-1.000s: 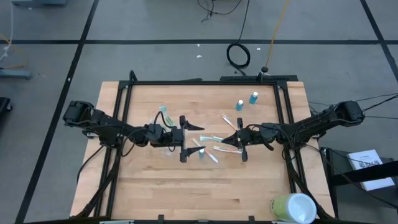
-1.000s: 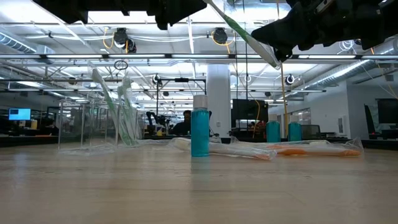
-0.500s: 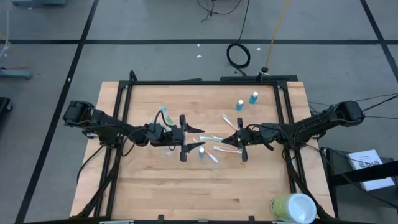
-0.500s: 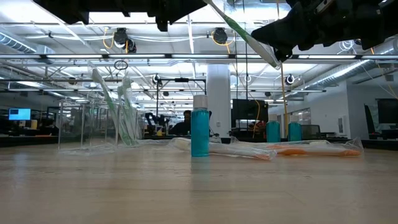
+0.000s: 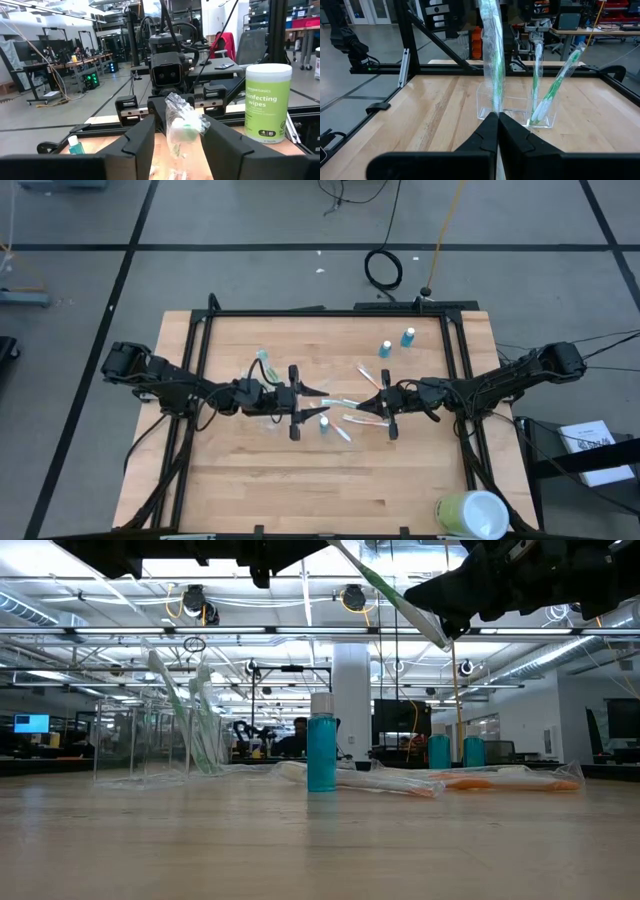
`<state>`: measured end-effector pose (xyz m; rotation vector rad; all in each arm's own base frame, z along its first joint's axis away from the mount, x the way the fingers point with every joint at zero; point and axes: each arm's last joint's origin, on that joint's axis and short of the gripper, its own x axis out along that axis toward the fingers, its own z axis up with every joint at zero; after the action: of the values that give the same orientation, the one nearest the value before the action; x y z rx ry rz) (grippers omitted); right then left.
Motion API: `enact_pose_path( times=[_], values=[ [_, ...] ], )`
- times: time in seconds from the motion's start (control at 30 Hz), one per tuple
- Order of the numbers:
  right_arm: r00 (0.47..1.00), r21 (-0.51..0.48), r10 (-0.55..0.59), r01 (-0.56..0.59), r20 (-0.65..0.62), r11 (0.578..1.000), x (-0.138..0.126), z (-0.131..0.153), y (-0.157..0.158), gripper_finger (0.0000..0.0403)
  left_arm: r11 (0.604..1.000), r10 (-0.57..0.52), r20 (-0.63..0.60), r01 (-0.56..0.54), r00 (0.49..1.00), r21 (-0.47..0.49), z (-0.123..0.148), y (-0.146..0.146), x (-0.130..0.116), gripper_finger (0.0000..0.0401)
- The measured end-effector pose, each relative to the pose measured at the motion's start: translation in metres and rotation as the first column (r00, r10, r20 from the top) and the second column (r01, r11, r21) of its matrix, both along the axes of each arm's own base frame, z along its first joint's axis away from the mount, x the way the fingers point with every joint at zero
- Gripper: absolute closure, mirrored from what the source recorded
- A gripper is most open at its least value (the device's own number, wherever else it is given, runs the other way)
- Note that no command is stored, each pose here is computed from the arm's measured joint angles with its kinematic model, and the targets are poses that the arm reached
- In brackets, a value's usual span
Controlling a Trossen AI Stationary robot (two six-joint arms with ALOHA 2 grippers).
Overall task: Pick & Place toothbrushing station
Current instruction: Put the green toothbrush into the top section of the transparent organizer
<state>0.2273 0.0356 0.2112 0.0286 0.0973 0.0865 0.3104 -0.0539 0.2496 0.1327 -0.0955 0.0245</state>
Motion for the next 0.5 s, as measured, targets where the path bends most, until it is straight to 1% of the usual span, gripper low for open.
enact_pose_path(
  times=[0.3,0.5],
  values=[
    [1.0,0.0,0.0,0.0,-0.001,1.0,0.0,-0.0001,0.0,0.0403,1.0,-0.001,0.0,0.001,1.0,0.001,0.0,0.0,0.0,0.0294],
    [1.0,-0.001,0.0,0.0,-0.005,1.0,0.0,-0.0004,0.0,0.0403,1.0,-0.001,0.0,0.001,1.0,0.001,0.0,0.0,0.0,0.031]
  ],
)
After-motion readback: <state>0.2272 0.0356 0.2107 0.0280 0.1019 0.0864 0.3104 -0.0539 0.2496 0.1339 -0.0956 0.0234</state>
